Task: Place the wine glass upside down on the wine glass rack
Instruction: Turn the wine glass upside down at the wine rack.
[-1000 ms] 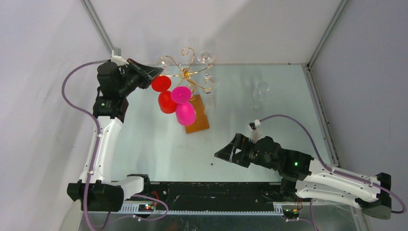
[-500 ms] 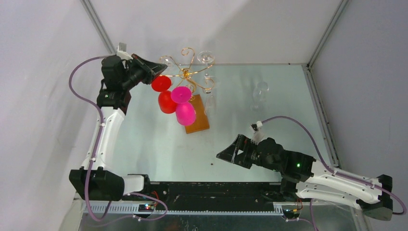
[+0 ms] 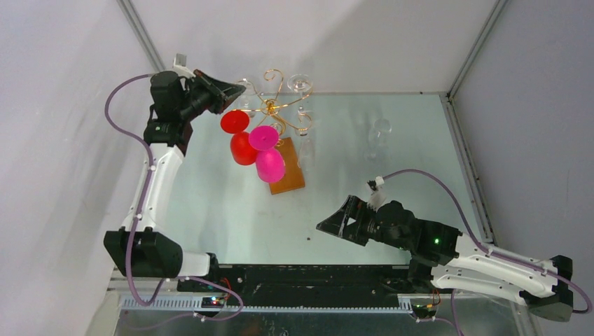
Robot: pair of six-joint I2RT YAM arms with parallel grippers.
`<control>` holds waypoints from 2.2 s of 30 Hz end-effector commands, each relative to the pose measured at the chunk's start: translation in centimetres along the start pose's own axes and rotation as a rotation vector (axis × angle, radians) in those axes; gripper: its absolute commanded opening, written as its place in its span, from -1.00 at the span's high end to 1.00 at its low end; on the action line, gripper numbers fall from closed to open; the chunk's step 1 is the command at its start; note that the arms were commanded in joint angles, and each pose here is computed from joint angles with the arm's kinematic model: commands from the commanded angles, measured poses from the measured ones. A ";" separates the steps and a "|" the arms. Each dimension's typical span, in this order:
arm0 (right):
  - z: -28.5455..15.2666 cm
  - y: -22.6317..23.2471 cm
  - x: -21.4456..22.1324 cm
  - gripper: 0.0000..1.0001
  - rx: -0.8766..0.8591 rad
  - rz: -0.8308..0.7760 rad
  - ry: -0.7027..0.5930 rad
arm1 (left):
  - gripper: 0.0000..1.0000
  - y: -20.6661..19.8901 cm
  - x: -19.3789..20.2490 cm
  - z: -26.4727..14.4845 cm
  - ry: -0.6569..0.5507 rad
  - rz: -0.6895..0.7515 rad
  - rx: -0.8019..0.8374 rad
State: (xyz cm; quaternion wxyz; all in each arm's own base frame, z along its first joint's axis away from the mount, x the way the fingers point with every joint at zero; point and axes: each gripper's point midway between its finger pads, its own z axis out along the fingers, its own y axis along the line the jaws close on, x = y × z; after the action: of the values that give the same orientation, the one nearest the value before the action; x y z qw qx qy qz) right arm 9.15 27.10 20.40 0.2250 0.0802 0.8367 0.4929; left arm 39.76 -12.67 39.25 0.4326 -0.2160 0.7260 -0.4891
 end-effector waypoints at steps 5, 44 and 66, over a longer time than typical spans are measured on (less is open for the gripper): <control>-0.3 -0.2 -0.8 -0.99 0.003 0.013 -0.041 | 1.00 -4.4 -2.0 0.4 -0.030 0.062 0.127; -0.6 -0.4 -1.1 -0.99 0.010 0.027 -0.059 | 1.00 -1.4 -4.8 1.4 -0.061 0.062 0.092; 0.0 0.0 -0.9 -0.99 0.002 0.035 -0.047 | 1.00 0.6 -5.1 -0.2 -0.058 0.030 0.094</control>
State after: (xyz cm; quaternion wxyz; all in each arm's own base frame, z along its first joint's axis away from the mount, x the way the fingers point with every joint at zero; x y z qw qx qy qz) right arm 9.59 26.46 20.17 0.2321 0.0984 0.8378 0.4843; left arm 44.17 -8.44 36.87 0.4304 -0.2382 0.7196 -0.4902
